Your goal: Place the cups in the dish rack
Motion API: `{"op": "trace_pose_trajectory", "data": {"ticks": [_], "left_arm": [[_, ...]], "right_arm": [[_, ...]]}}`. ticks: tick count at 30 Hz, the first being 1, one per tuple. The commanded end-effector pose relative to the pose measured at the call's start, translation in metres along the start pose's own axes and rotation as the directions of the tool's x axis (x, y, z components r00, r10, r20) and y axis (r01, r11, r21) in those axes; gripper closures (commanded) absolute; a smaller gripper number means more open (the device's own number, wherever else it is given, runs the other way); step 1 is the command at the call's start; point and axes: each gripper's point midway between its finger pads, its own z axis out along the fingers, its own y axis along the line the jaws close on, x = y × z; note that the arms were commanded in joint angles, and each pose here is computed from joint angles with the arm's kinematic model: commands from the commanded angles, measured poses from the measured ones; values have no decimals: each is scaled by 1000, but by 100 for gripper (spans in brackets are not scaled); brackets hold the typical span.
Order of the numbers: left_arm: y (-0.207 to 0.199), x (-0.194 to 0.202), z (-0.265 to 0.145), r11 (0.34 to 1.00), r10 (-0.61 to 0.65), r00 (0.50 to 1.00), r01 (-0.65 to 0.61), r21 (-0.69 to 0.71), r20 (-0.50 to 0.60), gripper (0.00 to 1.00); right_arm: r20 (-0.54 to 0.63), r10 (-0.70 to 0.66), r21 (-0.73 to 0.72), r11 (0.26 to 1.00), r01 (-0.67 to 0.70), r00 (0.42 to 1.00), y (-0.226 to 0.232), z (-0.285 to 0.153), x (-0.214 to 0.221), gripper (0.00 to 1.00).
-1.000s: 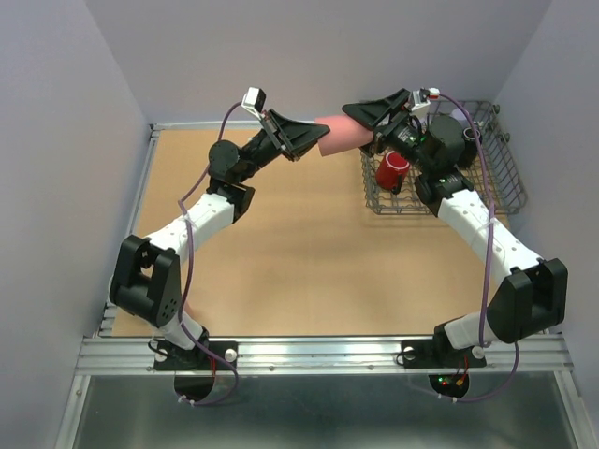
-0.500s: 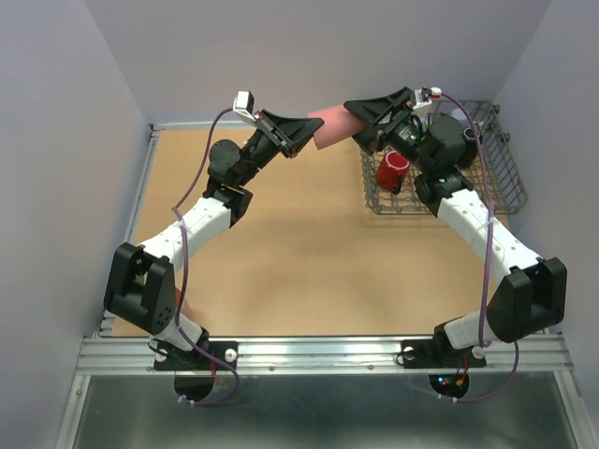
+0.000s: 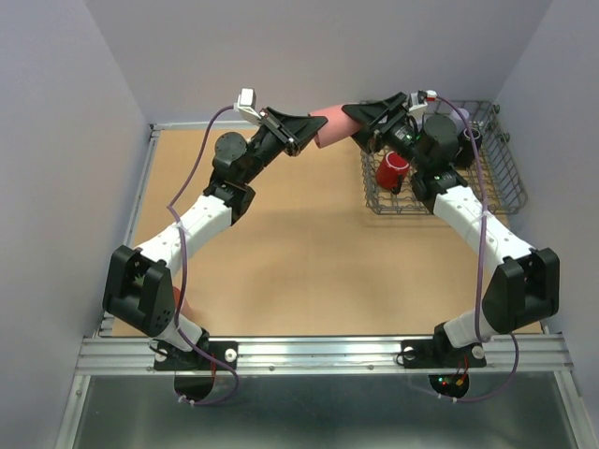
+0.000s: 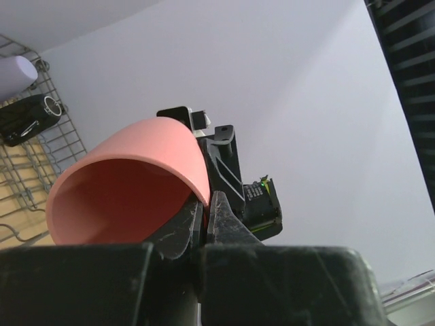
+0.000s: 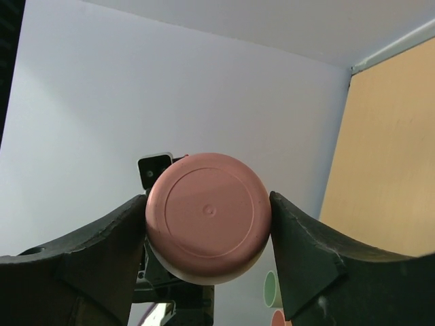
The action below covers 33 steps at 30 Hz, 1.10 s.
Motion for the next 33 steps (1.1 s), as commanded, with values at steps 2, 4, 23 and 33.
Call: {"op": "trace_pose_trajectory", "data": {"ticks": [2, 4, 23, 33], "left_arm": [[-37, 11, 4, 993, 89, 995, -85, 85, -46, 100], [-30, 14, 5, 994, 89, 993, -85, 62, -73, 100], [55, 2, -73, 856, 288, 945, -328, -400, -157, 39], [57, -10, -119, 769, 366, 913, -405, -494, -179, 39]], "right_arm": [[-23, -58, -114, 992, 55, 998, 44, 0, 4, 85], [-20, -69, -100, 993, 67, 997, 41, 1, 3, 96], [171, -418, 420, 850, 317, 892, -63, -71, -165, 100], [88, -600, 721, 589, 365, 795, -136, -87, -227, 100]]}}
